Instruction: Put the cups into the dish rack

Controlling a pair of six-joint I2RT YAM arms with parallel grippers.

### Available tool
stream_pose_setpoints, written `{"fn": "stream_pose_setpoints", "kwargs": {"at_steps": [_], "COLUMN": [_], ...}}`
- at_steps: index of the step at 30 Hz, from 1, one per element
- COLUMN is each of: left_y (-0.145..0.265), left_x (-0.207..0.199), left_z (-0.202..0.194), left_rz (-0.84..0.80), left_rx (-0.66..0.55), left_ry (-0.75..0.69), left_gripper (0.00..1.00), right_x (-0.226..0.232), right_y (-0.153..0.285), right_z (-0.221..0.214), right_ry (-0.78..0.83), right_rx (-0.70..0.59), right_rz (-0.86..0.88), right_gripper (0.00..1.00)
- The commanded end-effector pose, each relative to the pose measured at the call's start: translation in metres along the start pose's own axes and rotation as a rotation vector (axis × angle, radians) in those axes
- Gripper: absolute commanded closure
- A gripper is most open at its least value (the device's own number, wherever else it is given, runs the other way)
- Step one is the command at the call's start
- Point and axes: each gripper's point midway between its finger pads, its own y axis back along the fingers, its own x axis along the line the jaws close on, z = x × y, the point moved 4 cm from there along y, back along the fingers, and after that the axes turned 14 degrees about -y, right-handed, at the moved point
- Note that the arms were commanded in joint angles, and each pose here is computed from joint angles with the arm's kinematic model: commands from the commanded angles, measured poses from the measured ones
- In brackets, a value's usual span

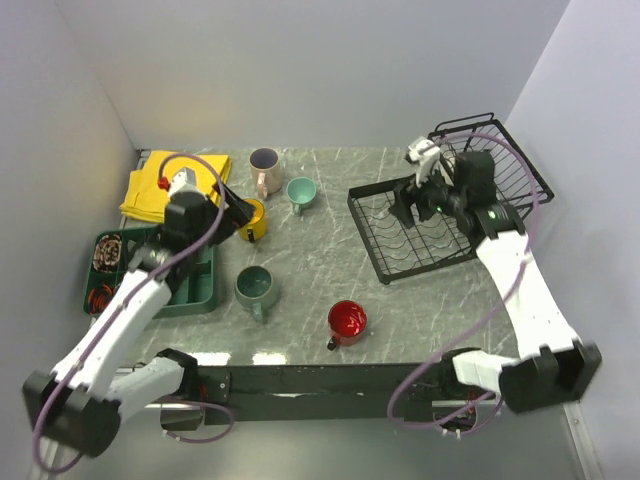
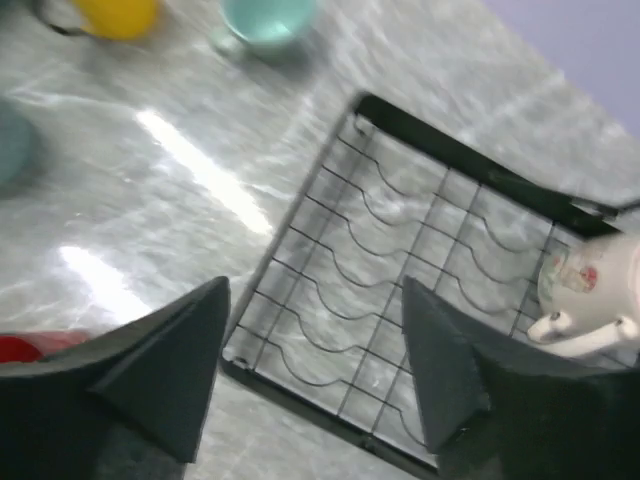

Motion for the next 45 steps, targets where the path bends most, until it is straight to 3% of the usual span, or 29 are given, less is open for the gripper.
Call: {"fn": "stream_pose_setpoints", "kwargs": {"at_steps": [1,8,20,28,35,38,45], "left_y": [-0.027,-0.074,-0.132,-0.153,-0.172,-0.176,-0.173], "left_x": [0.018,0.046,0.081,0.100,0.104,0.106,0.099], "left_z": [0.017,0.013,-0.014,-0.029,-0.040,-0.041,-0.030], "left_rz": [0.054,0.174,0.332,0.410,0.396,0.397,0.372], "left_rx": [0.098,0.216,0.391,0.434,0.457,0.463,0.420], "left_ry": [0.017,-0.037,-0.090,-0.134,-0.142,-0.145,-0.144], "left_gripper": [0.01,0.03,0.27,0.44,0.50,0.59,0.92], "right_x": [0.036,0.048,0.036,0.036,0.035,0.034,0.036], "right_y": [0.020,0.034,0.035,0.035,0.033,0.031,0.031], "right_z": [0.000,-0.032,-0.051,-0.053,-0.056,-0.057,-0.059], "right_ry": [-0.075,-0.133,-0.173,-0.183,-0.194,-0.195,-0.194], "right_rx": [-0.138,-0.247,-0.245,-0.235,-0.222,-0.215,-0.209], "right_rz": [0.173,0.387,0.397,0.406,0.416,0.418,0.432], "right_gripper": [0.11,0.07,0.07,0.07,0.07,0.07,0.07]}}
